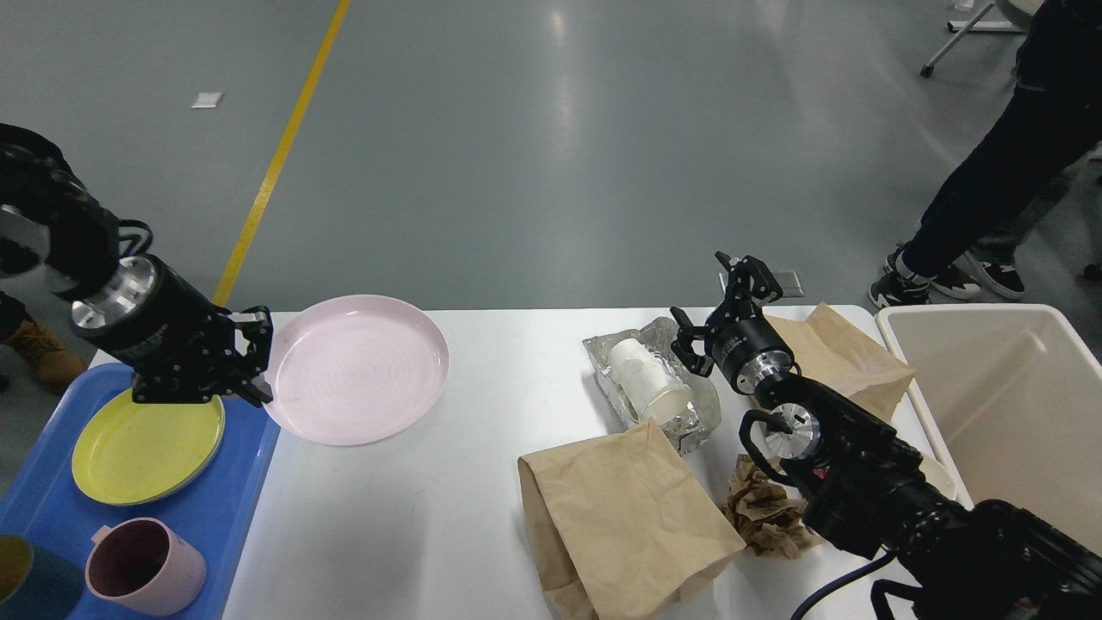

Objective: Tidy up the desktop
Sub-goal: 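Lift the pink plate and carry it over the yellow plate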

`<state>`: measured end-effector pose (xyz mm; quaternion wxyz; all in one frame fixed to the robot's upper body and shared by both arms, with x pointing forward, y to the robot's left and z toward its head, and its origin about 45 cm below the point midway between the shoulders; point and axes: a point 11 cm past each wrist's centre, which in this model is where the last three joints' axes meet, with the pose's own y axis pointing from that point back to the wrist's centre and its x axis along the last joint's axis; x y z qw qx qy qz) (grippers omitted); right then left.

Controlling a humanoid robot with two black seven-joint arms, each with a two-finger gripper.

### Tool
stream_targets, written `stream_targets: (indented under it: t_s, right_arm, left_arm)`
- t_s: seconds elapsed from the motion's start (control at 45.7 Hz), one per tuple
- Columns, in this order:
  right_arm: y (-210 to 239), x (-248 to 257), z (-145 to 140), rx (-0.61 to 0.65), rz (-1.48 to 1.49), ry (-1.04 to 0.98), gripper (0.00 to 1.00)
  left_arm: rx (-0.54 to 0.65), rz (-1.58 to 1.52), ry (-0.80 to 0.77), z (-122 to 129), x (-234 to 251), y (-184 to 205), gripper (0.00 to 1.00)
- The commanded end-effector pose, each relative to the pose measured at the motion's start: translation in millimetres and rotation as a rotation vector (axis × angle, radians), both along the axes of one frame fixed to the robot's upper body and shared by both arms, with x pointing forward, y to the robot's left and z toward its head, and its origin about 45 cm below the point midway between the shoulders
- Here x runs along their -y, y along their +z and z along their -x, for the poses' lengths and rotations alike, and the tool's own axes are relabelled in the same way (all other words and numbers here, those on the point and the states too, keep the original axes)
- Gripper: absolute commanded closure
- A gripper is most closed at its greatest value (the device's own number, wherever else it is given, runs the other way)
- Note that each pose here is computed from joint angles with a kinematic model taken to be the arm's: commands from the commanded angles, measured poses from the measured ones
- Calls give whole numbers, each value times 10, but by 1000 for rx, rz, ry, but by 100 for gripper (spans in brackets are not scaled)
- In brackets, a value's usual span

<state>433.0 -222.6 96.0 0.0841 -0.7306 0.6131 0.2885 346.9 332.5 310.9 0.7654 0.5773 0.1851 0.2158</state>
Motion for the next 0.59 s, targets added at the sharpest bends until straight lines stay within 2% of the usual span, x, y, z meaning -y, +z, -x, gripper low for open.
stream_targets:
  t_s: [0.0,0.197,0.35,0.569]
  right_arm:
    - [0,0,0,0,0,0,0]
    - [0,0,0,0,0,0,0]
    - [0,0,0,0,0,0,0]
    - [0,0,0,0,0,0,0]
  left_arm:
    - [38,16,23,36,-132,338,100]
    - [75,8,115,78,-450,338,100]
    - [112,-73,250,103,-950,-34,100]
    - [133,-136,364,104,-1562,-382,100]
